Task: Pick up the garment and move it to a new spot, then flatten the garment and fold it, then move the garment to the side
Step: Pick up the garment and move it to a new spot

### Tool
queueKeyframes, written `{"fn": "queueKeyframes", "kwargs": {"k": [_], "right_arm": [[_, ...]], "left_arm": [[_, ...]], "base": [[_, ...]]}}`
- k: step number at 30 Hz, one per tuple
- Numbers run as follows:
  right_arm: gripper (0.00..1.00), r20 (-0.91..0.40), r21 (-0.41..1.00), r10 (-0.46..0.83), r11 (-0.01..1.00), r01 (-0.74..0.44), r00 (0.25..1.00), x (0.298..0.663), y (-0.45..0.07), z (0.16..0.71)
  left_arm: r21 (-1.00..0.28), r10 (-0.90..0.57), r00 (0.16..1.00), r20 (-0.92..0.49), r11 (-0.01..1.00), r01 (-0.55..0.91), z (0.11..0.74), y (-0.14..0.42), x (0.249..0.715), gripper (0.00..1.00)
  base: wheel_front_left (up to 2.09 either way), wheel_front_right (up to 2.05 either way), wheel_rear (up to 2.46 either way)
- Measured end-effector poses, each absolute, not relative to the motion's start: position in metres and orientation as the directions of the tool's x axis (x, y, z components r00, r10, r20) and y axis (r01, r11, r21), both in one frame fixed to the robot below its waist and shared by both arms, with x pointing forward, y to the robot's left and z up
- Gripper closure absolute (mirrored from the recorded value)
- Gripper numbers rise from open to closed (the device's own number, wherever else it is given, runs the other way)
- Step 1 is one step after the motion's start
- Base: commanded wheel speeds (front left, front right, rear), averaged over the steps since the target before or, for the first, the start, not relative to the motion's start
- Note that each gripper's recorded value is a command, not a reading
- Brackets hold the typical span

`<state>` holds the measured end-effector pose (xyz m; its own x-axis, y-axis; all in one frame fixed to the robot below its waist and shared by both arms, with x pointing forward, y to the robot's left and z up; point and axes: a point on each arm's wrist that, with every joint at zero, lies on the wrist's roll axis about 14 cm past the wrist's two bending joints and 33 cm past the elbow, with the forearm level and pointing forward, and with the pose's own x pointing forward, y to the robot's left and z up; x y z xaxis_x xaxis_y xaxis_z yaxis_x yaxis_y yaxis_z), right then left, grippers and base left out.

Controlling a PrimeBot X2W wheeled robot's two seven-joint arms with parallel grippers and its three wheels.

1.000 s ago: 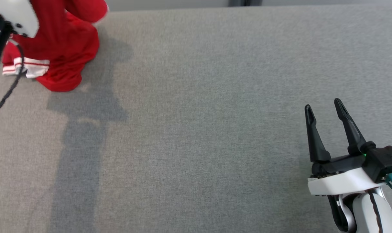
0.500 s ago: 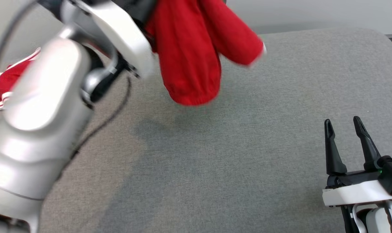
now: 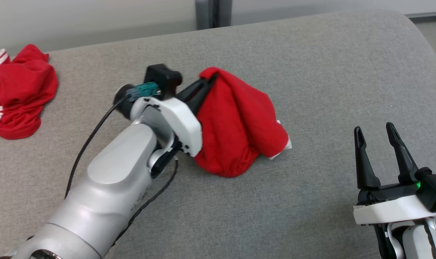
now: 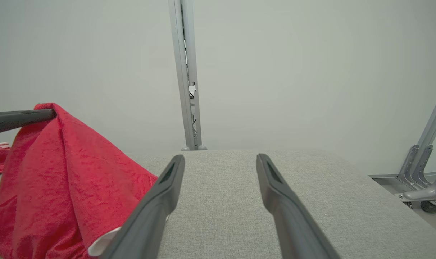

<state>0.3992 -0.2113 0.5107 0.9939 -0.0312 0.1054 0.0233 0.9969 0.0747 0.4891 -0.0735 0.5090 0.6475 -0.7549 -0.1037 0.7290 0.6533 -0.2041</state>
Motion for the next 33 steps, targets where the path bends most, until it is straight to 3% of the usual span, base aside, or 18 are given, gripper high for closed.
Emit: {"fn": "queueKeyframes", "kwargs": {"k": [9,10,12,13,22,33], "right_arm": [[0.0,0.077,0.065,-0.072,0.996,0.067,0.994,0.395,-0.225,0.502],[0.0,0.078,0.065,-0.074,0.996,0.069,0.994,0.395,-0.226,0.503],[0.0,0.082,0.066,-0.069,0.996,0.064,0.994,0.396,-0.225,0.504],[0.0,0.085,0.067,-0.065,0.996,0.059,0.994,0.397,-0.223,0.504],[0.0,0.111,0.072,-0.02,0.997,0.012,0.994,0.399,-0.208,0.513],[0.0,0.149,0.061,0.026,0.998,-0.036,0.989,0.394,-0.192,0.526]], "left_arm": [[-0.201,-0.637,0.733,-0.24,0.771,0.605,0.445,-0.037,0.509,1.0],[-0.197,-0.629,0.74,-0.239,0.777,0.597,0.445,-0.034,0.511,0.67],[-0.19,-0.617,0.751,-0.235,0.787,0.587,0.447,-0.031,0.512,0.14],[-0.188,-0.611,0.755,-0.236,0.791,0.582,0.447,-0.029,0.511,0.0],[-0.18,-0.576,0.784,-0.229,0.817,0.548,0.452,-0.012,0.498,0.0],[-0.216,-0.451,0.893,-0.013,0.873,0.437,0.511,0.026,0.481,0.0]], "base": [[0.0,0.0,0.0],[0.0,0.0,0.0],[0.0,0.0,0.0],[0.0,0.0,0.0],[0.0,0.0,0.0],[0.0,0.0,0.0]]}}
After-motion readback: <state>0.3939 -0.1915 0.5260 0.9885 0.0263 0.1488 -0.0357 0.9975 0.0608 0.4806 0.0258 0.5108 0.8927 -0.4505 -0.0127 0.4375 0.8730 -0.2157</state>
